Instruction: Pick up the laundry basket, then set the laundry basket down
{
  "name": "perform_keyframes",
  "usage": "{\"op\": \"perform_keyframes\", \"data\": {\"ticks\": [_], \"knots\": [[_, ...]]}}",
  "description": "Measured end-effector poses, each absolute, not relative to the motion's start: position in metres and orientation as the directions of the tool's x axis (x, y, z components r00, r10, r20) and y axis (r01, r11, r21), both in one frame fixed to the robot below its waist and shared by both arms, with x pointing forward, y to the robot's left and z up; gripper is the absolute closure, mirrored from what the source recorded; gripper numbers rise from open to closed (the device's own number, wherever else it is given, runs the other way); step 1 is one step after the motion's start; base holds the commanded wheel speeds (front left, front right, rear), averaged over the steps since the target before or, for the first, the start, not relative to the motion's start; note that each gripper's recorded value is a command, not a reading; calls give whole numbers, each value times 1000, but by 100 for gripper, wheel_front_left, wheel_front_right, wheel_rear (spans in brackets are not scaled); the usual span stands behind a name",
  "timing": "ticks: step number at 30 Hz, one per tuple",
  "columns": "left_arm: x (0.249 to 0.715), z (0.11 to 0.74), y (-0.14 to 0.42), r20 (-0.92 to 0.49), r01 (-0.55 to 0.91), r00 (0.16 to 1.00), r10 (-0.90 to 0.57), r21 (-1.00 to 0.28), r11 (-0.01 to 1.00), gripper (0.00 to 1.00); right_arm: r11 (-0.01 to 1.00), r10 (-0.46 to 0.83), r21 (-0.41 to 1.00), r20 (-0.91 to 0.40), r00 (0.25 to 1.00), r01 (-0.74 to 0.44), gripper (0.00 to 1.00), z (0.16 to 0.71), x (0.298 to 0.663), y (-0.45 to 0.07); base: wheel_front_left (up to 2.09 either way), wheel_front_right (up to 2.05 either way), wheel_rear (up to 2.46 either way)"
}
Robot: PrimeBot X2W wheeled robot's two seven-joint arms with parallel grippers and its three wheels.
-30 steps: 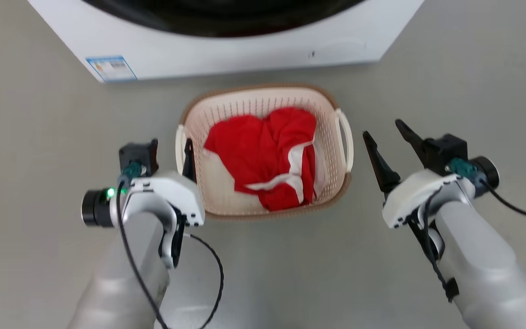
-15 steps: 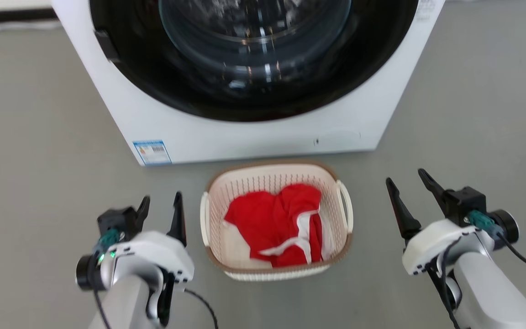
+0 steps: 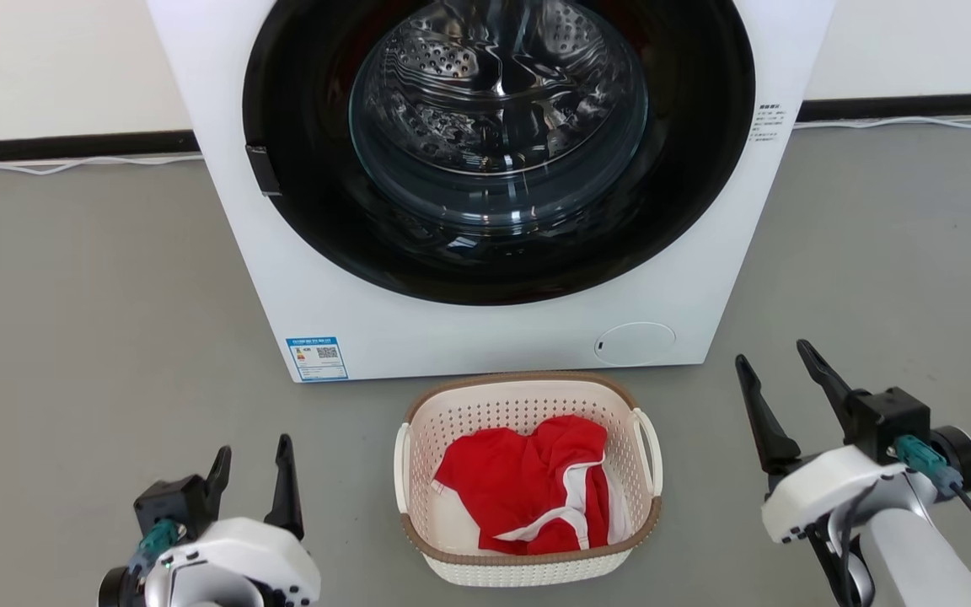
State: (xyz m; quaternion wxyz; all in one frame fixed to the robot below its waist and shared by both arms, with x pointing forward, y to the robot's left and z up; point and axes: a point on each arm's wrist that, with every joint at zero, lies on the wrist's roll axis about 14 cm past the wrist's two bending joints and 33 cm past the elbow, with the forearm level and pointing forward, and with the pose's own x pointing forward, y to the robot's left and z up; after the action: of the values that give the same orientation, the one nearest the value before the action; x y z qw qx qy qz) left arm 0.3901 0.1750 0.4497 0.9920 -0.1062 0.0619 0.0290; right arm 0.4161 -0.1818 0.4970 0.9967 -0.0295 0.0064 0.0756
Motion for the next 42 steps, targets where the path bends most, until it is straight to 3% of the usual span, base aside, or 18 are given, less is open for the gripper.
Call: {"op": "perform_keyframes", "data": {"ticks": [18, 32, 33, 38, 42], "knots": [[373, 453, 186, -113, -99, 991, 78, -199, 975, 0, 995, 75, -69, -23, 997, -77, 0, 491, 386, -206, 0, 0, 0], [371, 453, 189, -115, -109, 990, 86, -213, 971, 0, 996, 65, -59, -28, 998, -66, 0, 489, 383, -206, 0, 0, 0], [370, 450, 189, -124, -111, 989, 86, -213, 971, 100, 996, 65, -56, -38, 997, -67, 100, 485, 382, -205, 0, 0, 0], [347, 415, 187, -234, -140, 968, 88, -214, 967, 100, 998, 65, -17, -148, 987, -69, 100, 447, 361, -198, 0, 0, 0], [346, 413, 189, -249, -162, 963, 98, -251, 954, 100, 998, 51, 29, -159, 986, -47, 100, 445, 360, -200, 0, 0, 0]]}}
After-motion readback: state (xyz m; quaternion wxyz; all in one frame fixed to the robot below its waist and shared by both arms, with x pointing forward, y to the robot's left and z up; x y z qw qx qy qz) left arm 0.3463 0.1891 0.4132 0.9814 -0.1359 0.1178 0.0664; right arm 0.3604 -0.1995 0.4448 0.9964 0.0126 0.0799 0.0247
